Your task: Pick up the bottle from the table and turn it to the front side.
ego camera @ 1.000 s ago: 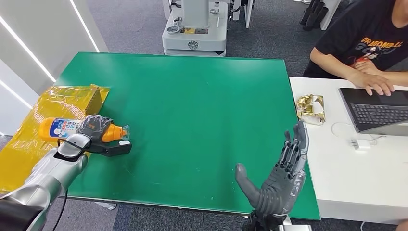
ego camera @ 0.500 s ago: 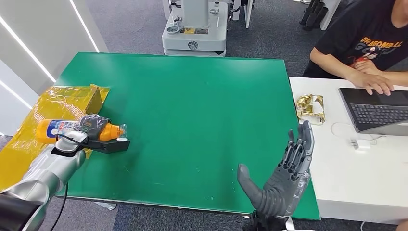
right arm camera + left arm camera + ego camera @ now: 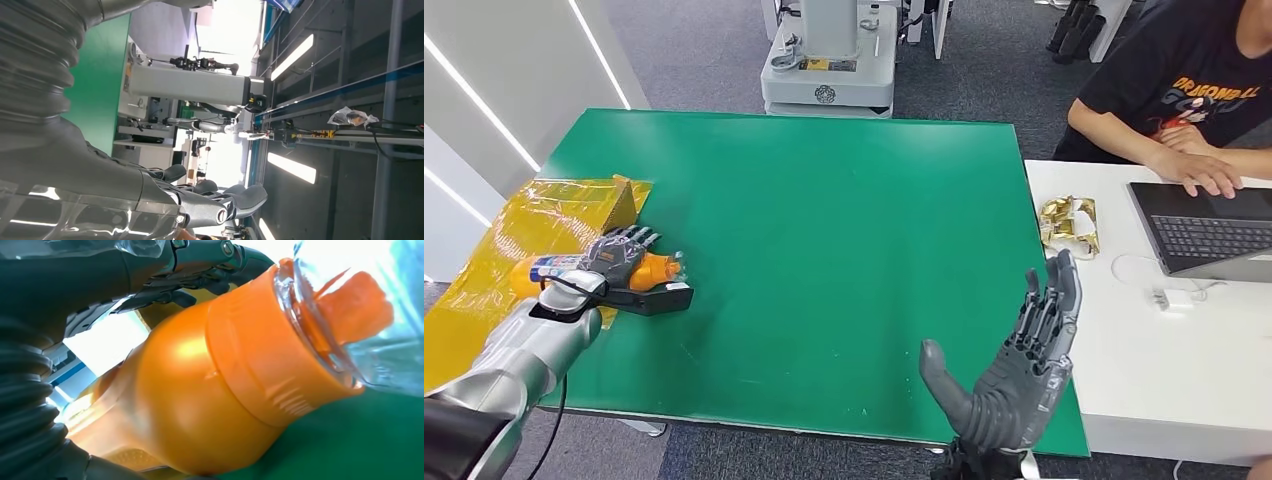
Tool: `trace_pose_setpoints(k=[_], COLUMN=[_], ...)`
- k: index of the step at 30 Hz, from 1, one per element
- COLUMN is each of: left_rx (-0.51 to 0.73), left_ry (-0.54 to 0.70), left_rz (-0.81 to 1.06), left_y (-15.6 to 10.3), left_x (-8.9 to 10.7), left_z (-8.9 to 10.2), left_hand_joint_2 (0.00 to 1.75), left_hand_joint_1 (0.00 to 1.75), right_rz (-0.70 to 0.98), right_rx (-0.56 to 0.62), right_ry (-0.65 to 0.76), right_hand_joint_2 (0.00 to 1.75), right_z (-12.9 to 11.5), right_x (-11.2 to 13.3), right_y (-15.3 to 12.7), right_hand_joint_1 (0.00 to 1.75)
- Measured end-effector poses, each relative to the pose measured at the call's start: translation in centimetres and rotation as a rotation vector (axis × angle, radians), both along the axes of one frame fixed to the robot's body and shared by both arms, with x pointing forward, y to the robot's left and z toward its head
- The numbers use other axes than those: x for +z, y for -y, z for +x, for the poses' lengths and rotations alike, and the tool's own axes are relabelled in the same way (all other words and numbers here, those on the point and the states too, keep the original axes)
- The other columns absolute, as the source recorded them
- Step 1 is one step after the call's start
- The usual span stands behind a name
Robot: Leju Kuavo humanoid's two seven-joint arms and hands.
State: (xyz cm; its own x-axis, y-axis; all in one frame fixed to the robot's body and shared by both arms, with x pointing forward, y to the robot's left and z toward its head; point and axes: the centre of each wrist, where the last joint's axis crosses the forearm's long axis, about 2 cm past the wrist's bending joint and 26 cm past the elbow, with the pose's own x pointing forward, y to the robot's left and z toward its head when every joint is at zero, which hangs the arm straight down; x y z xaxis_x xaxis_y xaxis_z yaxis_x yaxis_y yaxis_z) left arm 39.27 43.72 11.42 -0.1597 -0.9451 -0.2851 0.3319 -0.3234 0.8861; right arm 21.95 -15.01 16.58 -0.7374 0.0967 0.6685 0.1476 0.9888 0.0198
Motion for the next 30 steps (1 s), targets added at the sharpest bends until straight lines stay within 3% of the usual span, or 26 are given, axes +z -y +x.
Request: trace_pose_setpoints(k=[13, 30], left_rx=[-0.003, -0.053], left_ry=[0.026, 0.182], left_rz=[-0.014, -0.090], left_y=[-0.04, 0.34], left_x=[-0.09, 0.27], left_z=[-0.11, -0.08], left_hand_joint_2=[1.75, 1.75], left_hand_joint_1=[0.00, 0.00], right_rz=[-0.004, 0.000], right_rx=[0.002, -0.019], right_ry=[0.000, -0.004], right_hand_joint_2=[1.75, 1.75], right_z=[0.00, -0.03], right_x=[0.13, 0.06], right_y=[0.20, 0.38], right_hand_joint_1=[0.00, 0.00])
